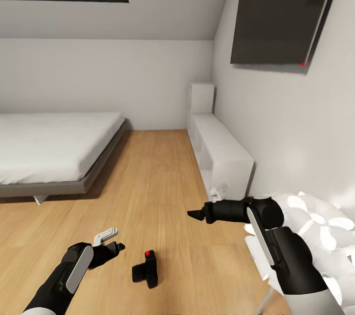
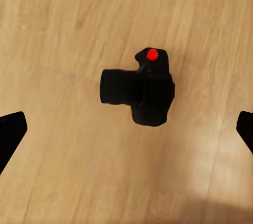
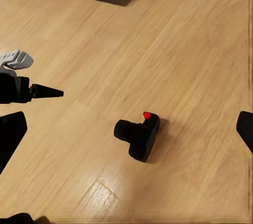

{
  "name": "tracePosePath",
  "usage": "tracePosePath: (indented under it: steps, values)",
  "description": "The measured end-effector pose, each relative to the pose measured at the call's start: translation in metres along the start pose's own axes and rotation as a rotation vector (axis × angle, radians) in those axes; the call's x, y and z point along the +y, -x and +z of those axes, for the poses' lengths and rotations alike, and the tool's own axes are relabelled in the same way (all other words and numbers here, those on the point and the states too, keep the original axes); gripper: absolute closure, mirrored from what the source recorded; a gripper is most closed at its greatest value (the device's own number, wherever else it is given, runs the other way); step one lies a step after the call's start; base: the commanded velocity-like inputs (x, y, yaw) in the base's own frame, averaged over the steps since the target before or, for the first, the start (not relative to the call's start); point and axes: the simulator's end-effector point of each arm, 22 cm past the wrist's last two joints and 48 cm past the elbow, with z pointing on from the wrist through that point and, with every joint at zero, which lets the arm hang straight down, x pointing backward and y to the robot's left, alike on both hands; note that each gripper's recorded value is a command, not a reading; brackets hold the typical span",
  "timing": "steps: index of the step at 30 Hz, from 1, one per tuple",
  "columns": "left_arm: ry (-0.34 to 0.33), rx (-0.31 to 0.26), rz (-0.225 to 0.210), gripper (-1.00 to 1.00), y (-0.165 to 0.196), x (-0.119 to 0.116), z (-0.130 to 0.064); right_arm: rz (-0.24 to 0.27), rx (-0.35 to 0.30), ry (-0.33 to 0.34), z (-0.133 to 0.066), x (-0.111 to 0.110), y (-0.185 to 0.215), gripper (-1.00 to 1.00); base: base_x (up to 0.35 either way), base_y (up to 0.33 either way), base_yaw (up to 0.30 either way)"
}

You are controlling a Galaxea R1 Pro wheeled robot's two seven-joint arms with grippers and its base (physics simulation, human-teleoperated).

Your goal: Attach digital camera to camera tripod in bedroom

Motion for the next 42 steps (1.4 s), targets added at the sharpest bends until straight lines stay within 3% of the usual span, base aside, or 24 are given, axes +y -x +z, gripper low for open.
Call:
tracePosePath:
  steps: [42]
  values:
    - [0.065, 0.149, -0.02, -1.0, -0.065, 0.035, 0.059, 0.103, 0.122, 0.014, 0.056, -0.037, -0.069, -1.0, 0.0, 0.0, 0.0]
